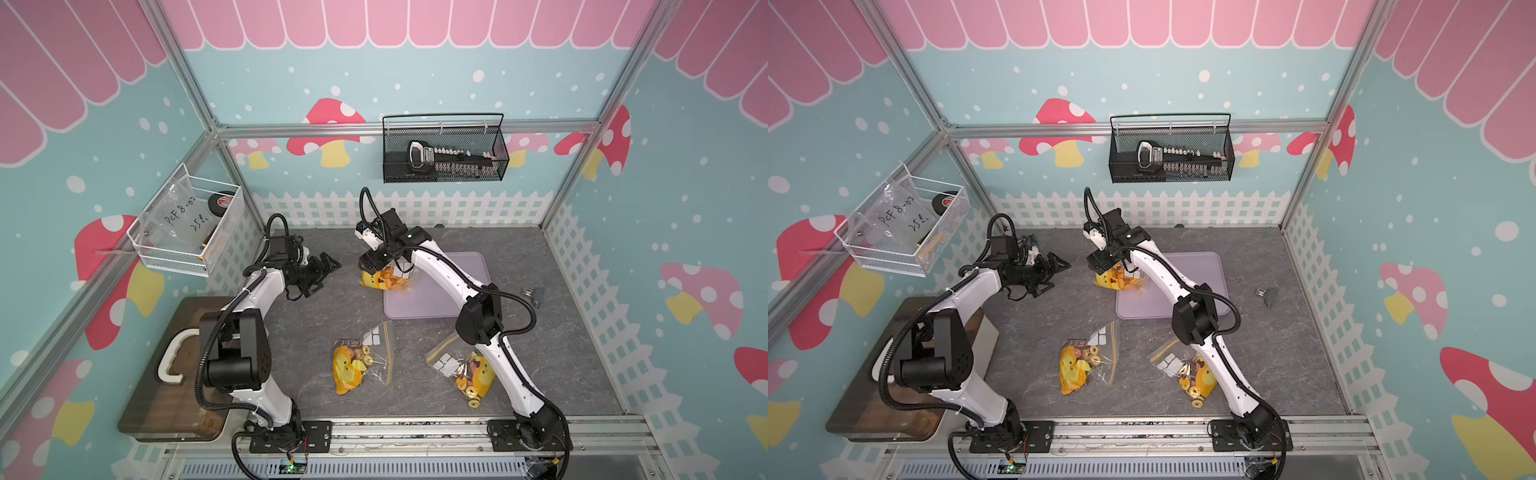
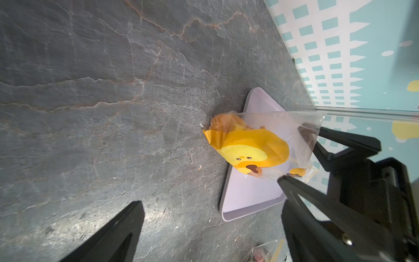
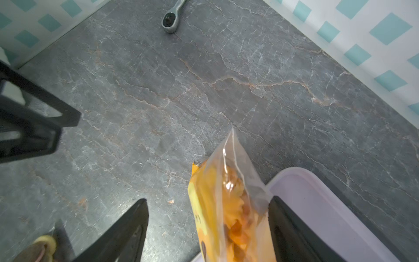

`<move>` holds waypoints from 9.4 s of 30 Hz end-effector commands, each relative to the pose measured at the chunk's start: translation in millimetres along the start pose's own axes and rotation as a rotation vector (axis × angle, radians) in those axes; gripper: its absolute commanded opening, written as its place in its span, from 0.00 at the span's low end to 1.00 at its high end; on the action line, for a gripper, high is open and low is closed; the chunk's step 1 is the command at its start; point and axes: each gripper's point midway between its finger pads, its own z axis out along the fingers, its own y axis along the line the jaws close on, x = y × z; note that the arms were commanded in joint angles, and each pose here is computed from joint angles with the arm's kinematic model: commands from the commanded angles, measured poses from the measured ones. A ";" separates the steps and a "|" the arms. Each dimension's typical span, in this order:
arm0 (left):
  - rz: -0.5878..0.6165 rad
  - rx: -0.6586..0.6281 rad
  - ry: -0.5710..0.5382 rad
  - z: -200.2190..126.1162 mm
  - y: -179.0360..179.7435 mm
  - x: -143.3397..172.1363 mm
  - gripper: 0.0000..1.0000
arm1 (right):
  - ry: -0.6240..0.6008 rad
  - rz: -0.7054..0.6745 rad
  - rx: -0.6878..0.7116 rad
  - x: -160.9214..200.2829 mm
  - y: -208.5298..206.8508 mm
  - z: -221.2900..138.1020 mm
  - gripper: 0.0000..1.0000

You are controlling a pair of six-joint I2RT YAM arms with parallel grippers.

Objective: Pour cookies out of the ziploc bag
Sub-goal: 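Pour the cookies out of the ziploc bag onto the tray, then place the ziploc bag at the center of the board, then move the ziploc bag to the center of the board.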

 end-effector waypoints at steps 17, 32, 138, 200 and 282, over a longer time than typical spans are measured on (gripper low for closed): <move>-0.027 0.027 -0.010 -1.9 2.1 -4.5 0.99 | -0.118 -0.009 0.036 -27.8 -10.8 3.3 0.07; -0.034 0.026 -0.011 -1.3 4.3 -5.9 0.99 | -0.239 -0.008 0.023 -70.0 -1.9 -49.4 0.00; 0.005 0.028 0.060 29.2 -4.5 13.3 0.96 | -0.340 0.111 0.301 -10.6 -99.1 -167.3 0.00; 0.224 -0.149 -0.400 -107.8 -21.7 -13.8 0.98 | -0.476 0.742 -0.404 -116.5 55.8 -1.3 0.03; 0.489 -0.350 0.066 -53.4 -3.2 232.0 0.93 | 0.074 0.367 -0.314 180.3 134.0 -194.6 0.77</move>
